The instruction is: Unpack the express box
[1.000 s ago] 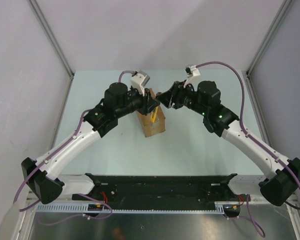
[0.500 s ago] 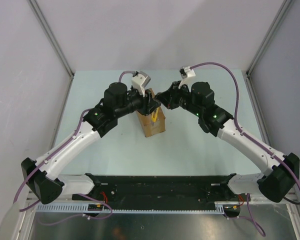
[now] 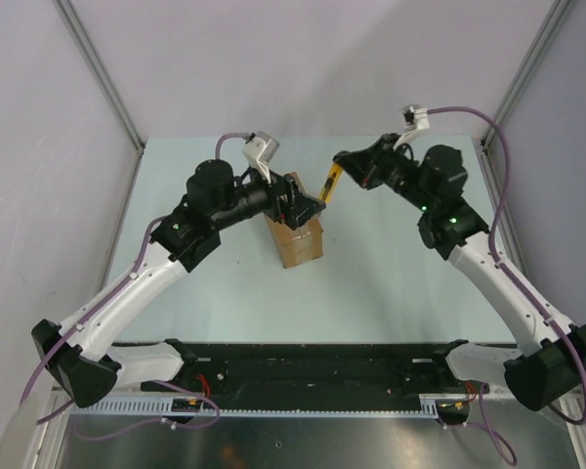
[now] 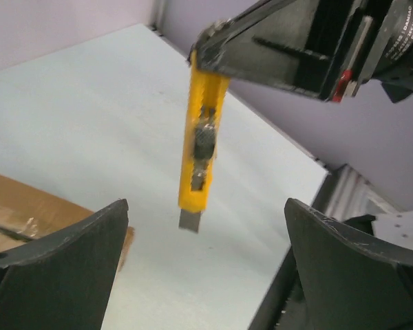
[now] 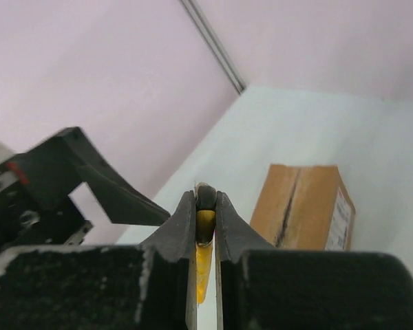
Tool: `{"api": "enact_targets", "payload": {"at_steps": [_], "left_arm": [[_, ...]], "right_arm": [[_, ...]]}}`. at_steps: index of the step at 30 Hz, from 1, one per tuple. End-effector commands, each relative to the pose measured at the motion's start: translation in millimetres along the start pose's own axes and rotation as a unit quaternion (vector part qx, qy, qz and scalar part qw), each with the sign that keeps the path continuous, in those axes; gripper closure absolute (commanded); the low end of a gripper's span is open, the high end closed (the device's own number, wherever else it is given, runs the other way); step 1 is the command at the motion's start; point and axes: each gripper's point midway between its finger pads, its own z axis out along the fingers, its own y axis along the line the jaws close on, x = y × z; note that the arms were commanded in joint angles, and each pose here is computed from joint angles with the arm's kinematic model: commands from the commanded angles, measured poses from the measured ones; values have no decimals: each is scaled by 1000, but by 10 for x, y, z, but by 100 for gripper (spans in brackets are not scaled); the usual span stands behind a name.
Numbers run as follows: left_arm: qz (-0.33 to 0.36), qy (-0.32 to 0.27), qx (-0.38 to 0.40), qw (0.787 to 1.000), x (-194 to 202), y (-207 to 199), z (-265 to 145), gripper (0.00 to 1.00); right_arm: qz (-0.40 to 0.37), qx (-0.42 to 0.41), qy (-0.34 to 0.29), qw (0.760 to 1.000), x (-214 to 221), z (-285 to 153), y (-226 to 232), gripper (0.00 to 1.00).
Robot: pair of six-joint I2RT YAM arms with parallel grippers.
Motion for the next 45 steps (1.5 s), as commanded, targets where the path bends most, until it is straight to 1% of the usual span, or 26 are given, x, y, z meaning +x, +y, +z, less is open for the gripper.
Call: {"api": "enact_targets", "payload": {"at_steps": [1,3,4,5,8,10,13,14,17,21,23,25,26,27,28,30,32,33,36,37,38,39,40,41,43,45], "left_arm": [[-56,-49,104,992,-447,-381,-164,0],[-57,-62,139,987,-551,-454,-236,0],[-62,-77,160,982,-637,-524,-273,0],[-53,-99,185,976,-722,-603,-310,0],[-74,-113,224,965,-798,-738,-329,0],[-100,-100,227,963,-770,-729,-238,0],[-121,-96,256,954,-782,-844,-195,1],[-116,-101,274,949,-817,-956,-211,2],[-113,-92,298,943,-806,-1087,-178,8],[-117,-85,306,941,-745,-1107,-130,27],[-120,-84,313,938,-742,-1129,-124,31],[-121,-86,316,937,-750,-1132,-110,43],[-118,-91,319,936,-777,-1147,-115,51],[-118,-90,319,936,-773,-1142,-101,66],[-119,-92,317,936,-786,-1131,-90,71],[-120,-93,313,938,-780,-1109,-56,78],[-122,-89,312,938,-752,-1095,-23,83],[-124,-85,313,938,-726,-1086,2,89],[-121,-80,315,938,-706,-1073,16,100],[-120,-78,314,938,-699,-1054,25,100],[-119,-78,315,939,-701,-1045,29,100],[-111,-80,315,939,-709,-1036,20,100],[-107,-78,315,940,-703,-1002,15,100],[-104,-78,314,941,-699,-971,10,100],[-94,-74,311,943,-691,-866,-17,100],[-92,-65,314,943,-672,-796,-48,100]], "right_arm": [[-43,-144,-63,987,-639,-413,664,100],[-55,-160,-75,983,-772,-563,719,100],[-56,-165,-79,982,-810,-605,739,100],[-47,-171,-83,981,-851,-653,775,100],[-43,-195,-101,975,-981,-783,912,100],[-46,-209,-119,970,-1070,-848,1005,100],[-44,-224,-136,964,-1155,-925,1108,100],[-44,-226,-140,963,-1172,-937,1122,100],[-42,-230,-144,962,-1195,-953,1145,100],[-43,-229,-152,961,-1228,-967,1151,100],[-48,-229,-156,960,-1243,-980,1162,100],[-48,-227,-157,960,-1246,-967,1144,100],[-48,-227,-155,960,-1239,-966,1147,100],[-46,-225,-154,961,-1233,-957,1133,100],[-47,-225,-154,961,-1232,-955,1129,100],[-47,-223,-149,962,-1209,-945,1118,100],[-49,-222,-147,963,-1200,-946,1115,100],[-49,-221,-145,963,-1192,-944,1108,100],[-51,-217,-138,965,-1159,-957,1101,100],[-52,-216,-136,966,-1152,-978,1107,100],[-54,-215,-132,966,-1132,-986,1107,96],[-53,-209,-124,969,-1100,-986,1077,86],[-54,-209,-119,969,-1082,-1003,1078,49],[-57,-208,-117,969,-1075,-1042,1088,33],[-58,-200,-107,972,-1030,-1061,1056,11],[-62,-198,-95,974,-984,-1098,1041,3]]}}
